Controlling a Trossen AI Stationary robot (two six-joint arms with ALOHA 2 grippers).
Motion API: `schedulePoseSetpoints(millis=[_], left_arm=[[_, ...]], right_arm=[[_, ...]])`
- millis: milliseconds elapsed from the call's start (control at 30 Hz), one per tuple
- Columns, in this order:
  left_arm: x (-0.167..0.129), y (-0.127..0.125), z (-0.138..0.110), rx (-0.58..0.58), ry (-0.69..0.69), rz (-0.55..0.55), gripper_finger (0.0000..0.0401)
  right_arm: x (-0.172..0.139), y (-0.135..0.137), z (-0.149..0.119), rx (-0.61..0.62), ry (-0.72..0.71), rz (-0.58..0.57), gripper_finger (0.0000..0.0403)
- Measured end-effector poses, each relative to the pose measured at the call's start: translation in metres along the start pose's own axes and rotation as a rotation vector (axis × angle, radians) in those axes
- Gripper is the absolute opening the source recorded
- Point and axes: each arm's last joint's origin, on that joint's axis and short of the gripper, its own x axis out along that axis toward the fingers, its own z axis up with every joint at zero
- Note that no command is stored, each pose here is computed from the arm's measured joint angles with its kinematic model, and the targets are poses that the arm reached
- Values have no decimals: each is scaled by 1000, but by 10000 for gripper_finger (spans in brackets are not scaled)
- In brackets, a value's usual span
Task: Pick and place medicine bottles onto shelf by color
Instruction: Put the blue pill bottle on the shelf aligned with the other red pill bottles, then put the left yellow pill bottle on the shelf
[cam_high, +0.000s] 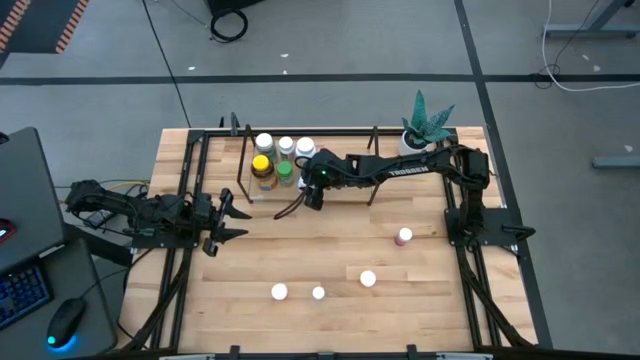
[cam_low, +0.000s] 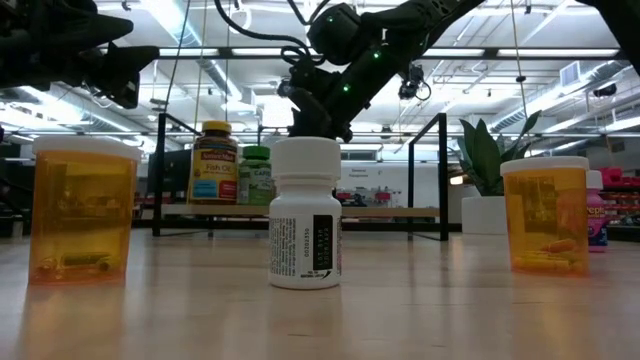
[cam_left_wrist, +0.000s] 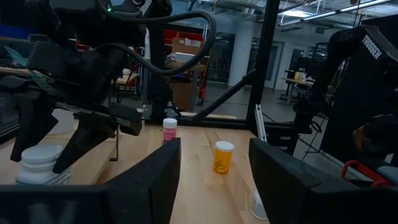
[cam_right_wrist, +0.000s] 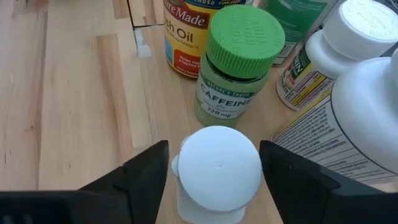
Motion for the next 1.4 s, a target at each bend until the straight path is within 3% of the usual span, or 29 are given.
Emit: schedulePoseSetpoints(millis=[767, 1133, 1400], left_arm=[[0, 0, 0, 0, -1, 0, 191], [0, 0, 0, 0, -1, 0, 198], [0, 0, 0, 0, -1, 0, 195]], right_arm=[[-10, -2, 8, 9, -47, -24, 331], [-44, 2, 27, 2, -137, -12, 335], [-81, 24, 44, -64, -262, -33, 335]])
